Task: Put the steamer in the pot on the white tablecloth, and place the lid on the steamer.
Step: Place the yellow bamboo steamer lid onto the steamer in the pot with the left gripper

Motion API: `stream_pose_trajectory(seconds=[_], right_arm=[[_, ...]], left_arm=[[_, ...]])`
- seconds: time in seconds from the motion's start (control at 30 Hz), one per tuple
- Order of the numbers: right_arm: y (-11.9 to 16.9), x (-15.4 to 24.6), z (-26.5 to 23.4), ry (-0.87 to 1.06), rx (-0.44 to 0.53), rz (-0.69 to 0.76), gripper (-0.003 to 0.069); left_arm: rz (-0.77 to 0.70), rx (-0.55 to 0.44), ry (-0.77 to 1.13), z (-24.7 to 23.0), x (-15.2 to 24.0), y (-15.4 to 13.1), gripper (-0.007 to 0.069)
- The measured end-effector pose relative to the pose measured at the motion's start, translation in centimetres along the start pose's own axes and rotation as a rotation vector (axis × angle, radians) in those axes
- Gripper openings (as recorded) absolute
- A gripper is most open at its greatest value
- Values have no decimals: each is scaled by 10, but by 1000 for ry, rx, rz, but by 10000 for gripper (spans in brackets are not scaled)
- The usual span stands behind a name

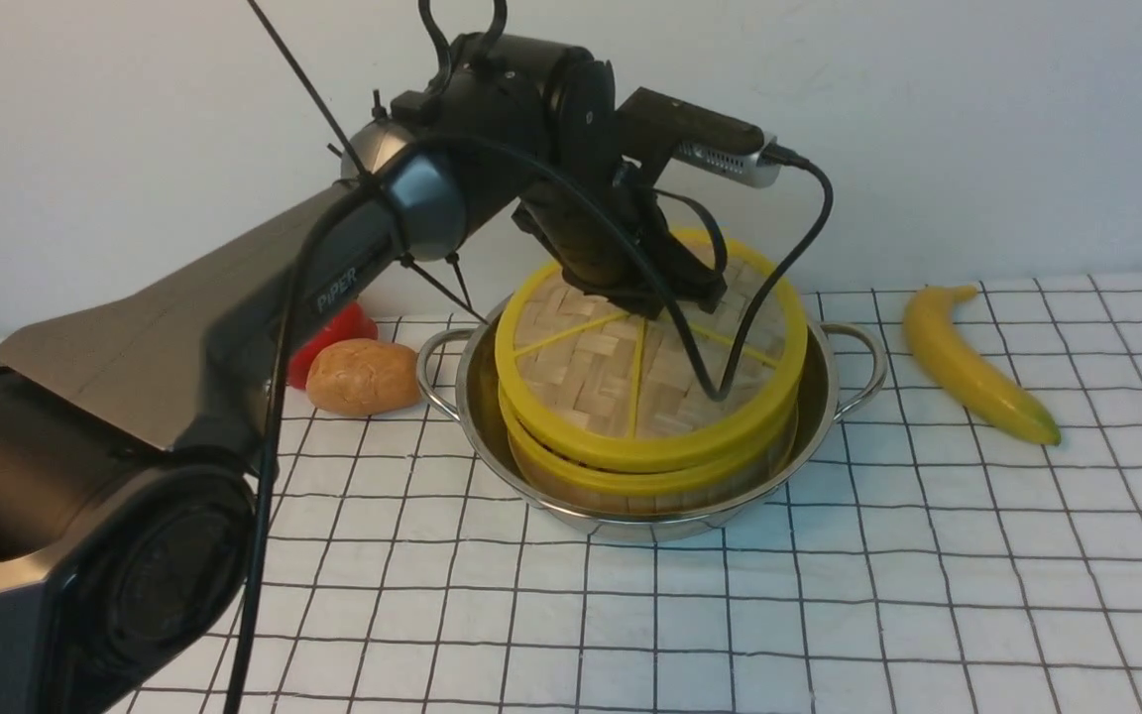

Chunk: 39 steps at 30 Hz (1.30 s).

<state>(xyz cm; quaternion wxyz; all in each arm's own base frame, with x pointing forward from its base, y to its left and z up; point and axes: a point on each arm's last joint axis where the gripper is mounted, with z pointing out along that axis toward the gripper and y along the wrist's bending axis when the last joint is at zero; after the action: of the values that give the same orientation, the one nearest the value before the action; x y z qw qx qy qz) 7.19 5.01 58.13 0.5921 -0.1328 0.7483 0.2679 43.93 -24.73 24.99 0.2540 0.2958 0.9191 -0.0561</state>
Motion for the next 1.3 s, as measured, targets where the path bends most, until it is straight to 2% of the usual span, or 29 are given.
stream_pose_trajectory(seconds=[1.3], right_arm=[[-1,0,0,-1,14,-6,429]], left_arm=[[-5,1,40,6,4,0,117]])
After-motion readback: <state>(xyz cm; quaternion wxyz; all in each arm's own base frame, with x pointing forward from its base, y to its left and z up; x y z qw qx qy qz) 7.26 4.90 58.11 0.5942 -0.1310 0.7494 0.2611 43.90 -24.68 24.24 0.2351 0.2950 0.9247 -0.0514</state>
